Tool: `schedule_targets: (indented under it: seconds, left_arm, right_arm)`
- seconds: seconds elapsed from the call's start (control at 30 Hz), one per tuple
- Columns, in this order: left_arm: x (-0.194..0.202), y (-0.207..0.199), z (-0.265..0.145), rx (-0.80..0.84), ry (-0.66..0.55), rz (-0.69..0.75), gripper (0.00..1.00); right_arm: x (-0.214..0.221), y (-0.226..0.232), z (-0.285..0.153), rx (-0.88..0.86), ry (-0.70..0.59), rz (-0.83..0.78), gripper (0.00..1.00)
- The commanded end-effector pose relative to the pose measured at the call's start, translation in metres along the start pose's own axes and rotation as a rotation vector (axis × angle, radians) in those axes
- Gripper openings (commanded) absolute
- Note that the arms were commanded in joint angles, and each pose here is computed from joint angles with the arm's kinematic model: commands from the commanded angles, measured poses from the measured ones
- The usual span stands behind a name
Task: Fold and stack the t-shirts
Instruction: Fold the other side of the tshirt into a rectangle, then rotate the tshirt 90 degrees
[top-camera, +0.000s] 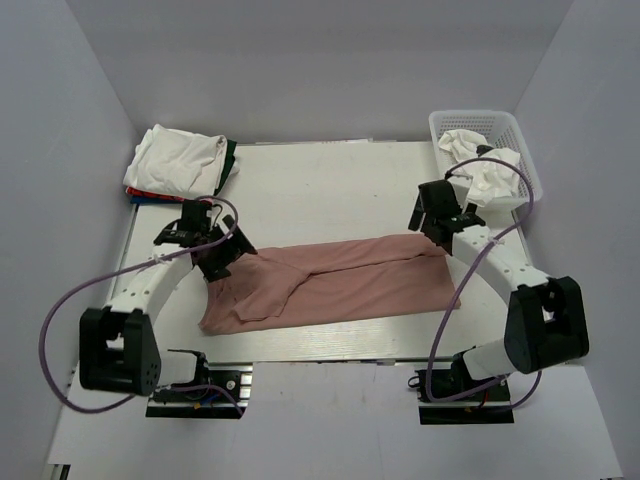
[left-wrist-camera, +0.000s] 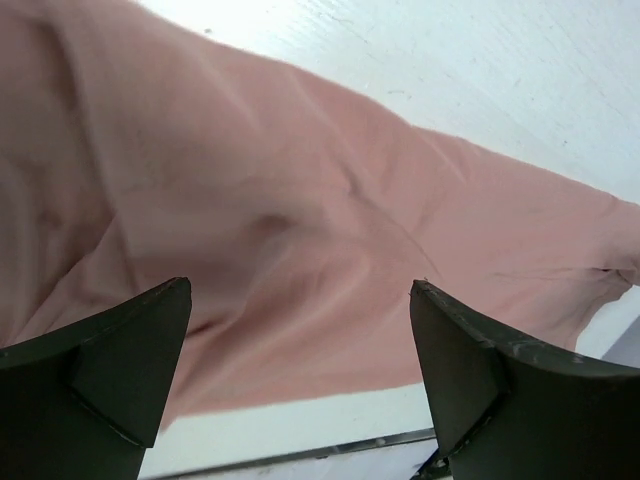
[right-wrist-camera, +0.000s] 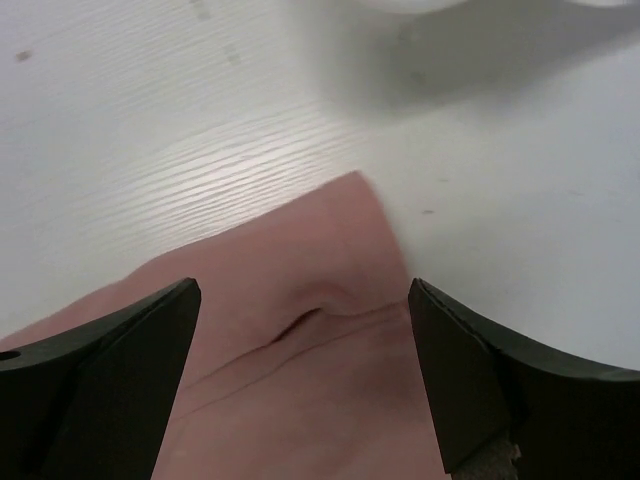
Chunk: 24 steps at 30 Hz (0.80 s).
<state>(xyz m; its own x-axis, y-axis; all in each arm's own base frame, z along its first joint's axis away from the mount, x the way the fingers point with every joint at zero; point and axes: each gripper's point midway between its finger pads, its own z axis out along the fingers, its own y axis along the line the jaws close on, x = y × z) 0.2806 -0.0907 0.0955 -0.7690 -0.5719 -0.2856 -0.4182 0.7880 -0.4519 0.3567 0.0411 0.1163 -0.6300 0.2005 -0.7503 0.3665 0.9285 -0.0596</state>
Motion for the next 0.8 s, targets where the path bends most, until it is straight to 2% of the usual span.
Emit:
schedule_targets:
  seconds: [0.0, 0.03, 0.07, 0.13, 0.17, 0.3, 0.43, 0.47, 0.5, 0.53, 0.57, 0.6, 0.63, 0.67, 0.7, 0.73, 0.77]
  left_arm:
    - [-0.004, -0.022, 0.025, 0.128, 0.018, 0.025, 1.0]
    - [-0.01, -0.029, 0.034, 0.159, 0.002, 0.014, 1.0]
    - [-0.003, -0.023, 0.05, 0.131, 0.04, 0.011, 1.0]
    - [-0.011, -0.027, 0.061, 0.126, 0.036, 0.01, 1.0]
    - [-0.012, -0.016, 0.074, 0.069, 0.038, 0.001, 1.0]
    - [-0.028, -0.003, 0.1, -0.059, 0.04, -0.005, 1.0]
    - [-0.054, -0.012, 0.135, -0.084, 0.031, 0.004, 1.0]
    - [-0.065, -0.014, 0.146, -0.095, 0.011, 0.017, 1.0]
    - [-0.087, -0.039, 0.152, -0.058, -0.023, 0.031, 1.0]
    - [-0.095, -0.048, 0.162, -0.039, -0.017, 0.032, 1.0]
    - [-0.094, -0.044, 0.191, -0.048, 0.013, 0.028, 1.0]
    - [-0.113, -0.081, 0.199, 0.025, -0.03, 0.052, 1.0]
    - [-0.124, -0.093, 0.211, 0.06, -0.04, 0.057, 1.0]
    - [-0.152, -0.138, 0.212, 0.15, -0.1, 0.07, 1.0]
    - [-0.137, -0.127, 0.254, 0.117, -0.032, 0.049, 1.0]
    - [-0.13, -0.147, 0.266, 0.168, 0.003, 0.072, 1.0]
    - [-0.159, -0.191, 0.262, 0.257, -0.075, 0.103, 1.0]
  right_arm:
    - [-0.004, 0.059, 0.0, -0.314, -0.031, -0.051, 0.9]
    - [0.005, 0.077, -0.006, -0.405, 0.01, -0.054, 0.9]
    - [0.019, 0.084, 0.007, -0.401, 0.059, -0.06, 0.9]
    - [0.038, 0.097, 0.022, -0.423, 0.112, -0.079, 0.9]
    - [0.042, 0.1, 0.024, -0.433, 0.119, -0.086, 0.9]
    - [0.074, 0.093, 0.038, -0.384, 0.224, -0.091, 0.9]
    - [0.105, 0.084, 0.023, -0.41, 0.291, -0.076, 0.9]
    - [0.126, 0.079, 0.01, -0.447, 0.333, -0.087, 0.9]
    - [0.135, 0.077, 0.004, -0.456, 0.353, -0.086, 0.9]
    - [0.146, 0.078, -0.005, -0.487, 0.388, -0.094, 0.9]
    - [0.16, 0.081, -0.021, -0.542, 0.428, -0.109, 0.9]
    - [0.182, 0.077, -0.034, -0.554, 0.504, -0.142, 0.9]
    - [0.193, 0.077, -0.044, -0.582, 0.544, -0.154, 0.9]
    - [0.208, 0.077, -0.056, -0.604, 0.584, -0.196, 0.9]
    - [0.222, 0.08, -0.071, -0.646, 0.634, -0.231, 0.9]
    - [0.227, 0.083, -0.081, -0.673, 0.652, -0.245, 0.9]
    - [0.233, 0.089, -0.097, -0.752, 0.692, -0.266, 0.9]
